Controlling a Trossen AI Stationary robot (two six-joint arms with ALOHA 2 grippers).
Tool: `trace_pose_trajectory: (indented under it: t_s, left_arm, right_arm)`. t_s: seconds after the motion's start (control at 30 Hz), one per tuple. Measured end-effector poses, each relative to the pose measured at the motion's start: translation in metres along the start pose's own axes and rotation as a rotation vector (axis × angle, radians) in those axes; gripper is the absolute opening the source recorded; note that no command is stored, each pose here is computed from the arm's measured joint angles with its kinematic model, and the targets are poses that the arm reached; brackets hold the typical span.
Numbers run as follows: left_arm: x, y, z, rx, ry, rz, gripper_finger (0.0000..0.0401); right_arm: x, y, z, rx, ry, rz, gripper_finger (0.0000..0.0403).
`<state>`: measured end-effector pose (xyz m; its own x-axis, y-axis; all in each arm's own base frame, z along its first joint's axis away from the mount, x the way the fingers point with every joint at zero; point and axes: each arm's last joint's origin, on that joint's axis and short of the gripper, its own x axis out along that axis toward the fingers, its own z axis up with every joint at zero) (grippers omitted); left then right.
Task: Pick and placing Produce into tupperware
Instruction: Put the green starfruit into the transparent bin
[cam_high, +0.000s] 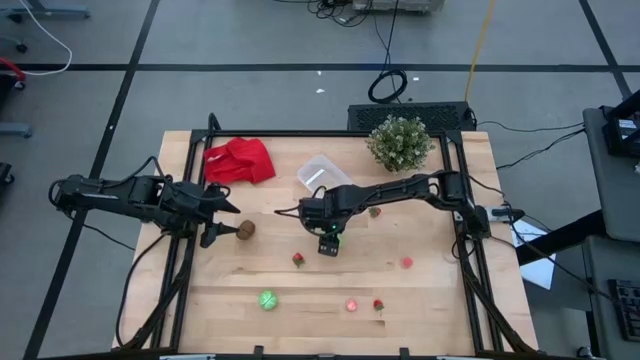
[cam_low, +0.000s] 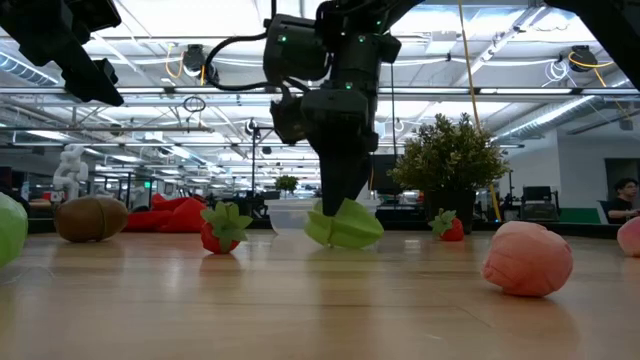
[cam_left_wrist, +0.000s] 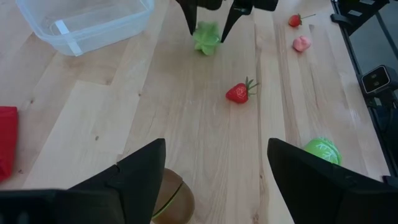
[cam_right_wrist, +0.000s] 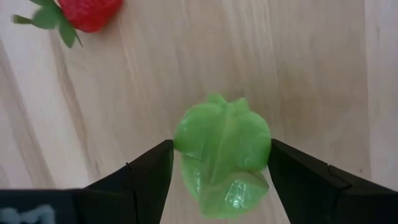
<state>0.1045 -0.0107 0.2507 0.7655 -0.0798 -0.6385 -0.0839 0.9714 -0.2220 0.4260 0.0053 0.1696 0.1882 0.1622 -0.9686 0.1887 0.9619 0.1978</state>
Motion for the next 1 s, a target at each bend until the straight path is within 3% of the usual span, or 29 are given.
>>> trace_pose_trajectory:
  t_s: [1.0]
  left_arm:
    - [0.0,0.0,0.0,0.0,0.0,0.0,0.0285]
  right_arm:
    - [0.018,-0.004,-0.01,0.047,0.029,0.04,0.0237]
